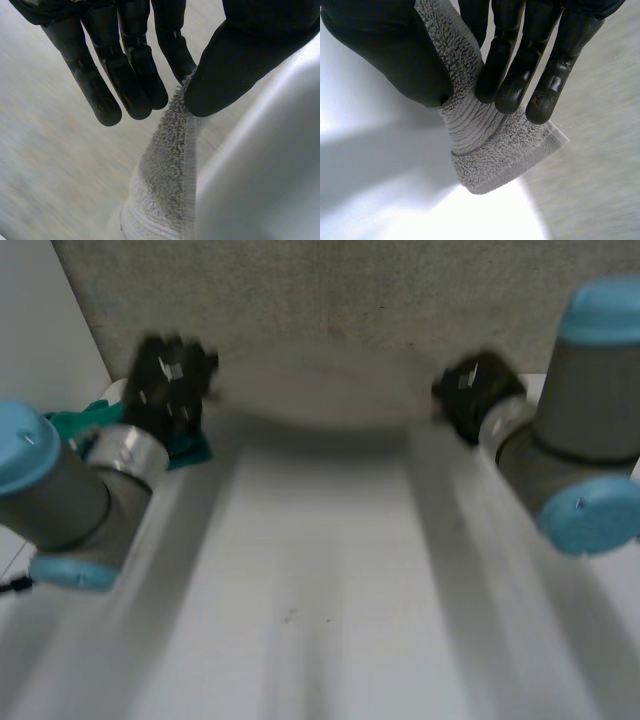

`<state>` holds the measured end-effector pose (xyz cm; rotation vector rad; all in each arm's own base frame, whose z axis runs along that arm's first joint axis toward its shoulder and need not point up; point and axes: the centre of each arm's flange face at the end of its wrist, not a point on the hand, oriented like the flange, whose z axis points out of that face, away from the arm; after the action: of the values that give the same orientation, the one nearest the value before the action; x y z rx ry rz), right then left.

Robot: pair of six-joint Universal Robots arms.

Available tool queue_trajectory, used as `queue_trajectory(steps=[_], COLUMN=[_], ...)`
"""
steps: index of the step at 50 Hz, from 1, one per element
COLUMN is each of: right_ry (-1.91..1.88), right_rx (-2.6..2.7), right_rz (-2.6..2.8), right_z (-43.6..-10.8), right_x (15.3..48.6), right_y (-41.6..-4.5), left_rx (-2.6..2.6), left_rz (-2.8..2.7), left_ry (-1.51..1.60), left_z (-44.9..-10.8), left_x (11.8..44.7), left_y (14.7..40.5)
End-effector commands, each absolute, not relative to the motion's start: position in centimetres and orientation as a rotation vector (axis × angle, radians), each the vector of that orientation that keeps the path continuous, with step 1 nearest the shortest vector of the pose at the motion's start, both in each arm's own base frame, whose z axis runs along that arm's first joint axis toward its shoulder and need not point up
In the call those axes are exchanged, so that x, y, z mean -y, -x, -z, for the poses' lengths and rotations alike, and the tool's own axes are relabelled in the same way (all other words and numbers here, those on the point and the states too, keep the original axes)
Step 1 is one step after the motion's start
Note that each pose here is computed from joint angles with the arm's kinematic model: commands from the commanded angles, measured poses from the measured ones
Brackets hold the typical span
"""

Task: Fold the laundry.

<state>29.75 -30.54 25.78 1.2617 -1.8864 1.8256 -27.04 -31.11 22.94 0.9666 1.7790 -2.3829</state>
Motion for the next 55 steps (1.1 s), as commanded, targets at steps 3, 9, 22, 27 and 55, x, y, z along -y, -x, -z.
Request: queue_trajectory(steps=[3,9,22,27,55], right_ry=[-1.395,-1.397,-1.341,-1.276,-1.224], right_rx=[2.181,2.259,2.307,2.323,2.292], right_rz=[-1.507,-1.53,-1.569,-1.555,-1.626], right_z=[-15.1,-15.0,-17.3,-16.8,-16.5], right_x=[28.5,26.9,25.7,26.8,28.7], right_y=[-28.6,-28.3,-24.5,-22.8,-21.7], left_rx=[-2.115,-2.133,-2.122,-2.232,-2.335], left_rz=[1.898,1.842,1.948,1.981,1.742], left_ry=[-1.26,-1.288,-1.143,-1.008,-1.217], left_z=[-11.9,-12.8,-17.4,-17.9,-11.9], left_x=[28.4,27.7,26.6,27.9,32.0], left_y=[26.9,26.4,23.8,21.8,18.0])
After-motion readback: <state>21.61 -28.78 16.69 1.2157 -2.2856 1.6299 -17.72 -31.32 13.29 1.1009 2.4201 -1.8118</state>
